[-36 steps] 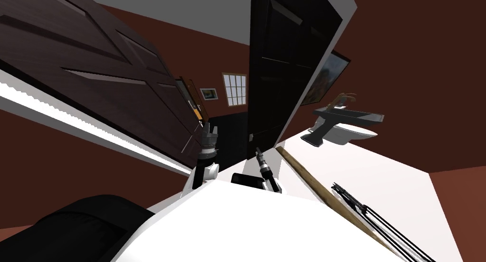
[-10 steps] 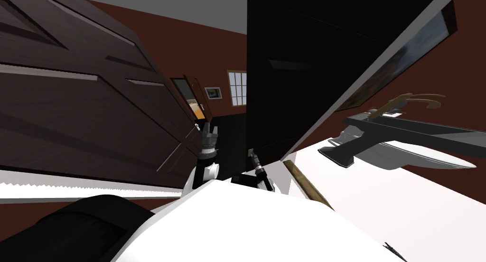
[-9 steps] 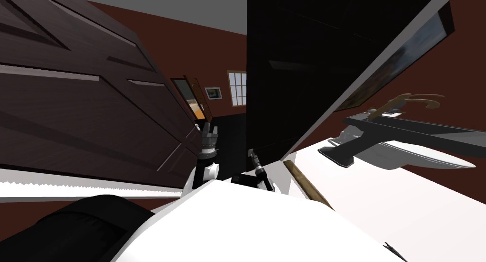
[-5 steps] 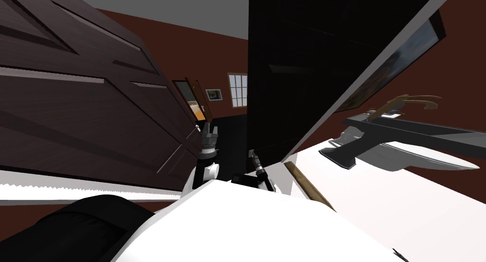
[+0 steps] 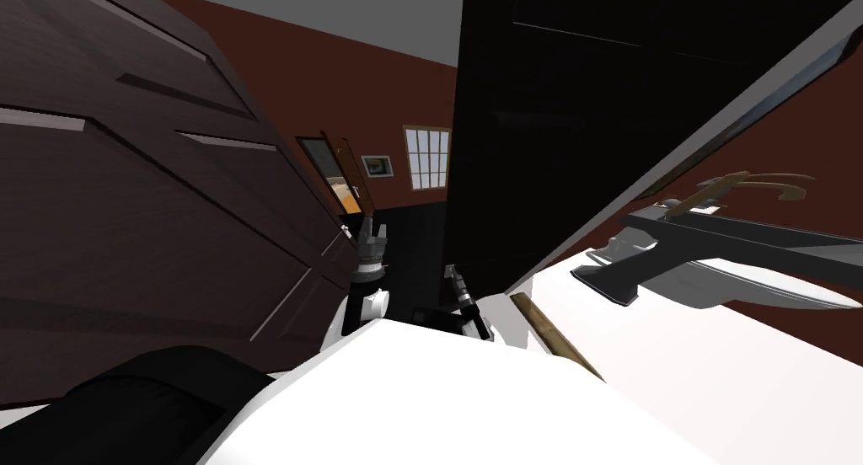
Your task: Push the door open
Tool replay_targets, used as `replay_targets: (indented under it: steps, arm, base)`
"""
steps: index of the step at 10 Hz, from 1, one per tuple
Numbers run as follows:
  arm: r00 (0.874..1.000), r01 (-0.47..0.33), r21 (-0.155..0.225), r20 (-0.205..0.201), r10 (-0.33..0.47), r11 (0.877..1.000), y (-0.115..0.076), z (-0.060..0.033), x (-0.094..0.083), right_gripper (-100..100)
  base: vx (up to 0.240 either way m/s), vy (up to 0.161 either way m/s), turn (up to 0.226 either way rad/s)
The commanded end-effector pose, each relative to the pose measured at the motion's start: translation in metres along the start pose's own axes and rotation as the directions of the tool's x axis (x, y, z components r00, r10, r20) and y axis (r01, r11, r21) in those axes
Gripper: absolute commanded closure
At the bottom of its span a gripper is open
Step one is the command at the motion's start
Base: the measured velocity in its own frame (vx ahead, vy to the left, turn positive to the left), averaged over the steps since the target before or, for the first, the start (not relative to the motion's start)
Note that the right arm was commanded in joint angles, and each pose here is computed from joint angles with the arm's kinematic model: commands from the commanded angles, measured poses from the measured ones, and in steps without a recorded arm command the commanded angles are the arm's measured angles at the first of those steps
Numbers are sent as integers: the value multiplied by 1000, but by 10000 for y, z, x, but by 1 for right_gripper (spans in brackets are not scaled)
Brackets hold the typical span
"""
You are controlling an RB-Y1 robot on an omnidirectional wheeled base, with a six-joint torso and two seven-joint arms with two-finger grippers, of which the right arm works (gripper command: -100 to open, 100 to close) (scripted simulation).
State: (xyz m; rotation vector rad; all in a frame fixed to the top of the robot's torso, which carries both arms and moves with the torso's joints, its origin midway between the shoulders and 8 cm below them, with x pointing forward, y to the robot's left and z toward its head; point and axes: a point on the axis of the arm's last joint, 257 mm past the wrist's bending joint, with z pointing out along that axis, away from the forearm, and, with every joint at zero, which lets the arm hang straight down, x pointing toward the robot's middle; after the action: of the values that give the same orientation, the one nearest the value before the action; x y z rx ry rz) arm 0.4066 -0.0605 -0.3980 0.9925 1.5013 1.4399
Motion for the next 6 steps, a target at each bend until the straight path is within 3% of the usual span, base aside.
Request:
replay_targets:
  steps: [1, 3, 4, 6]
  arm:
    - [999, 10, 5, 30, -10, 1000, -37, 1, -185, 100]
    - [998, 16, 7, 58, -17, 1000, -47, -6, -346, 100]
    - [998, 25, 5, 49, -25, 1000, -58, -9, -365, -100]
    - [998, 26, 5, 50, -26, 1000, -55, -16, -379, -100]
  base:
    - [102, 99, -50]
    - [118, 108, -94]
    - [-41, 46, -69]
    - [-187, 0, -24]
